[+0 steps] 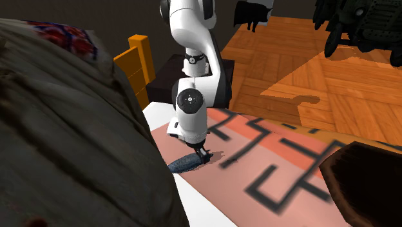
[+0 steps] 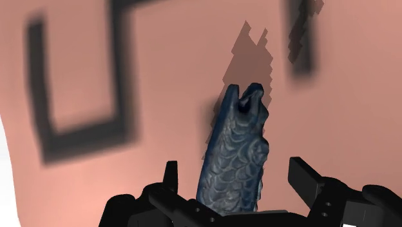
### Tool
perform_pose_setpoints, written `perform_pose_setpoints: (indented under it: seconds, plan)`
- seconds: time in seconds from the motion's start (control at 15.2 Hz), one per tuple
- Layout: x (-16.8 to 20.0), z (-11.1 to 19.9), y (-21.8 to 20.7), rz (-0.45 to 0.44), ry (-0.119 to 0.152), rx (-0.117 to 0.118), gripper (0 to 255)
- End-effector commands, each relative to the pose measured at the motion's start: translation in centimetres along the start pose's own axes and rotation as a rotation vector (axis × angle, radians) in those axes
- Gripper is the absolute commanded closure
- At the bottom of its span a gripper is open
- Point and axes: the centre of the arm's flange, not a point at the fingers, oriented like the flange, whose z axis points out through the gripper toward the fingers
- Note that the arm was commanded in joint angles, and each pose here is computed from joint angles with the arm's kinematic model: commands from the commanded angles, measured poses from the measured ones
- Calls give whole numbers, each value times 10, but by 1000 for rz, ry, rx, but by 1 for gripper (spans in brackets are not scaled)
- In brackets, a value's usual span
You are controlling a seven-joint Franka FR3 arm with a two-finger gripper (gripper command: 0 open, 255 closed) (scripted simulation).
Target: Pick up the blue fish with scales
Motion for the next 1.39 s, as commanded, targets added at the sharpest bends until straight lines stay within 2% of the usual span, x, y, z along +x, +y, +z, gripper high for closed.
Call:
perform_pose_setpoints:
  seconds: [0.0, 0.33, 0.46, 0.53, 1.12, 1.32]
  plan:
    - [4, 10, -5, 5, -1, -2, 0]
    - [8, 39, -11, 5, -1, -2, 0]
    - [8, 39, -11, 5, -1, -2, 0]
    - [9, 38, -11, 5, -1, -2, 255]
    - [8, 39, -11, 5, -1, -2, 255]
    - [6, 23, -7, 5, -1, -2, 255]
